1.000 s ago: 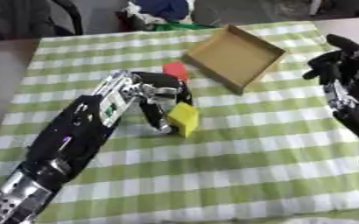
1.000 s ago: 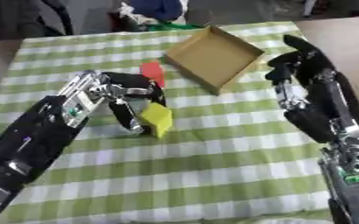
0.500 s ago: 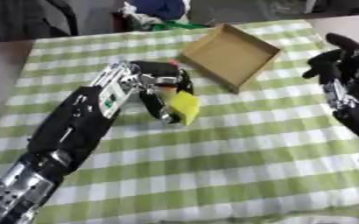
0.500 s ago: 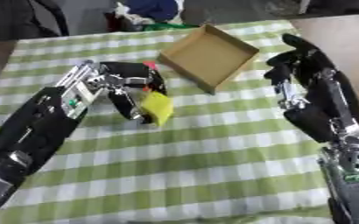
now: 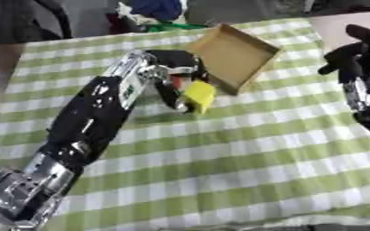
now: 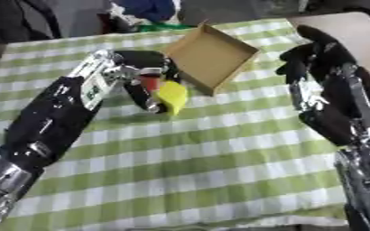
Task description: Pick up objects on the table and place them in the box.
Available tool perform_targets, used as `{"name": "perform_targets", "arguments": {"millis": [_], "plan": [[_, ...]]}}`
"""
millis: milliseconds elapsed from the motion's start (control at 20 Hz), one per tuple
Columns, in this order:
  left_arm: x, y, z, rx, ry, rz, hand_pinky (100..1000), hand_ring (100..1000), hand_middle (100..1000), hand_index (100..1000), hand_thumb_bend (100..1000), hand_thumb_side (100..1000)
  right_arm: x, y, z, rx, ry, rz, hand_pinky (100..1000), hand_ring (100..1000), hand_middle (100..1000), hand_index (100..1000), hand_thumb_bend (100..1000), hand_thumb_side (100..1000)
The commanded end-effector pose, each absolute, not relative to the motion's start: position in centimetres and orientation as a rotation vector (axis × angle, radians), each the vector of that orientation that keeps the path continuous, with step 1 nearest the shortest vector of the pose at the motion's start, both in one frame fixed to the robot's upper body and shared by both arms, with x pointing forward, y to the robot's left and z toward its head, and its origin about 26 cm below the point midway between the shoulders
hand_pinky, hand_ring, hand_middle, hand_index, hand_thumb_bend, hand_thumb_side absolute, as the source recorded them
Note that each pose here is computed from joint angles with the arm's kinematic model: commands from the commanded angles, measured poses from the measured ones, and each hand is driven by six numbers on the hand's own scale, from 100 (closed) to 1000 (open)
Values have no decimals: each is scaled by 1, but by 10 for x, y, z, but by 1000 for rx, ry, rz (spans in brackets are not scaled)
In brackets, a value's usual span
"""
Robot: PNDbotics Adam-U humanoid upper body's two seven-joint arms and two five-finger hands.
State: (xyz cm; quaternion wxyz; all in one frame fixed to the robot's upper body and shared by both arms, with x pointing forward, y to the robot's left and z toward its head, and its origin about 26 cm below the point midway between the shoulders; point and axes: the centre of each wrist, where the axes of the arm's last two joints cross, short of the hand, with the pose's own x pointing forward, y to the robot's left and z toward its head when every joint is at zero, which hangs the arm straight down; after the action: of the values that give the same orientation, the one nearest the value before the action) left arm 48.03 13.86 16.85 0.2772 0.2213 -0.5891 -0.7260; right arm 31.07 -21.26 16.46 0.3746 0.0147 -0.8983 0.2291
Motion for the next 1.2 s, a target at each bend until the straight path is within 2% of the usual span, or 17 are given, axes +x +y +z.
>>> {"name": "perform_targets", "arguments": {"millis": [50, 550, 900, 1200], "plan": [[486, 134, 182, 695, -1648, -1872, 749, 690, 554, 698, 363, 183, 308, -211, 176, 52, -2336, 620, 817, 593, 626, 914, 100, 489], [493, 127, 206, 876, -1745, -1685, 738, 697, 563, 707, 364, 192, 308, -206, 177, 84, -2335, 653, 818, 592, 625, 914, 100, 493], [498, 135, 206, 950, -1707, -1608, 744, 708, 589, 726, 367, 199, 308, -204, 177, 87, -2332, 670, 818, 591, 624, 915, 100, 502], [500, 141, 204, 982, -1676, -1597, 760, 732, 665, 783, 380, 204, 308, -204, 177, 81, -2331, 671, 817, 591, 624, 915, 100, 512]]}}
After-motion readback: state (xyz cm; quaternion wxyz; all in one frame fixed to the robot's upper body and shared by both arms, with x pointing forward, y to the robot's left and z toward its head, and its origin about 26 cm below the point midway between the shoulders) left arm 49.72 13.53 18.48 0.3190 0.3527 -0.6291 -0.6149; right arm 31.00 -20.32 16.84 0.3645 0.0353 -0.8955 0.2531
